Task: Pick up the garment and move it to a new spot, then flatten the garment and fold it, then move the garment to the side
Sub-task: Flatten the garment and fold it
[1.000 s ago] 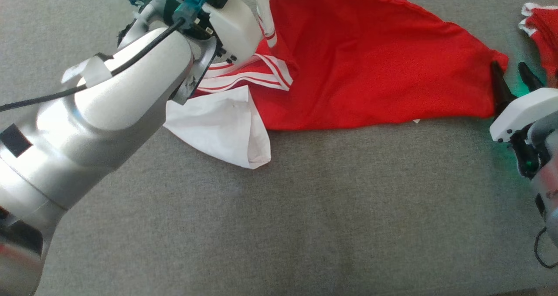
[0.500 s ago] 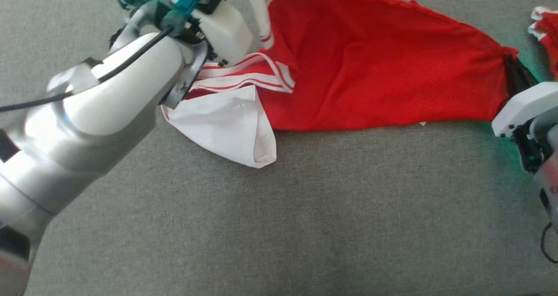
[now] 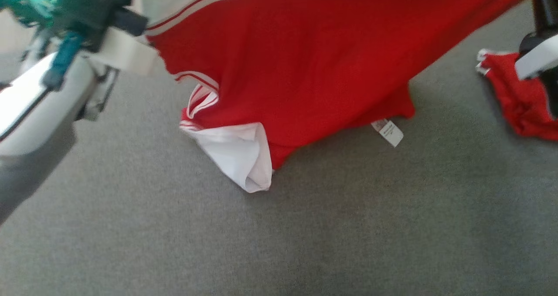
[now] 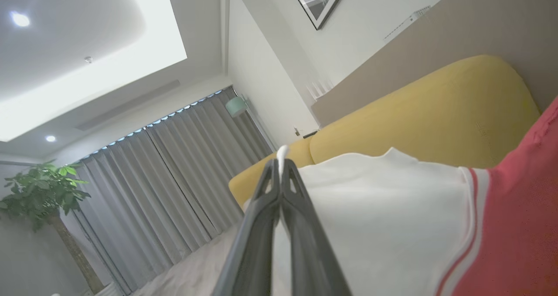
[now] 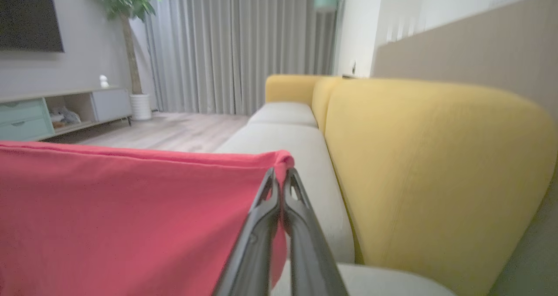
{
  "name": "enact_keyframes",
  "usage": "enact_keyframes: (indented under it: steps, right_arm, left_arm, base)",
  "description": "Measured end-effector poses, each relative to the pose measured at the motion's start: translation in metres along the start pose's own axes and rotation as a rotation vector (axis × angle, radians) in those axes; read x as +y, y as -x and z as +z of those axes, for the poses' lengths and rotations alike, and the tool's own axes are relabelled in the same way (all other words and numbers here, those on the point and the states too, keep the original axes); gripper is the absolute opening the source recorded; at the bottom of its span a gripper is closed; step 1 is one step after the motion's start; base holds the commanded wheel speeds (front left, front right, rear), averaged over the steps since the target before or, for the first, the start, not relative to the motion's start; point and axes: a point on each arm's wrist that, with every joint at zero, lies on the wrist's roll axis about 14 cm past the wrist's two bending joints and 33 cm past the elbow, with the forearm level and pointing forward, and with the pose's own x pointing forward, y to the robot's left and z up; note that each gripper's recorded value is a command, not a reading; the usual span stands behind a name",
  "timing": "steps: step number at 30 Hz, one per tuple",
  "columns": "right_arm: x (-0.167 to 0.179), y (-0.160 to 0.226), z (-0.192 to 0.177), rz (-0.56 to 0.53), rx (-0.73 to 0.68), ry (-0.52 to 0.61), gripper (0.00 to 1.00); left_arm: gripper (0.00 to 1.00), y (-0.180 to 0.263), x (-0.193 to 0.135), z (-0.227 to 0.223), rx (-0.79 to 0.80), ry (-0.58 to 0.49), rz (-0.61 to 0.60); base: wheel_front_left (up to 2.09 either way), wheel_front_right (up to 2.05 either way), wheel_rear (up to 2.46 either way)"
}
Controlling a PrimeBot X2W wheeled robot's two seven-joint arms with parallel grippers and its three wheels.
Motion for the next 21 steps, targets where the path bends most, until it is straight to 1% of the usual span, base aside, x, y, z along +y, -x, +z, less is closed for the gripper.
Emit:
enact_keyframes:
  steps: [4,7,11,14,17,19,21]
  right_arm:
    - [0.005,0.015,0.073,0.035,-0.174,0.065,0.00]
    - [0.002,0.033,0.123,0.036,-0.292,0.109,0.00]
    - [-0.008,0.057,0.173,0.017,-0.412,0.151,0.00]
    - [-0.010,0.067,0.196,0.009,-0.463,0.170,0.00]
    - [-0.012,0.064,0.211,0.002,-0.476,0.191,0.00]
    - [-0.012,0.059,0.216,0.000,-0.472,0.204,0.00]
    - [-0.011,0.055,0.216,0.002,-0.465,0.209,0.00]
  left_arm:
    - [0.00,0.016,0.029,0.045,-0.076,-0.059,0.052]
    - [0.00,0.029,0.044,0.089,-0.163,-0.101,0.072]
    - [0.00,0.043,0.058,0.144,-0.280,-0.180,0.095]
    - [0.00,0.046,0.069,0.184,-0.366,-0.228,0.113]
    - [0.00,0.038,0.079,0.211,-0.418,-0.265,0.125]
    - [0.00,0.028,0.083,0.215,-0.419,-0.279,0.128]
    - [0.00,0.023,0.085,0.211,-0.402,-0.282,0.130]
  base:
    - [0.00,0.00,0.00]
    - [0.00,0.00,0.00]
    - [0.00,0.00,0.00]
    - [0.00,0.00,0.00]
    - [0.00,0.00,0.00]
    - [0.00,0.00,0.00]
    - [0.00,0.00,0.00]
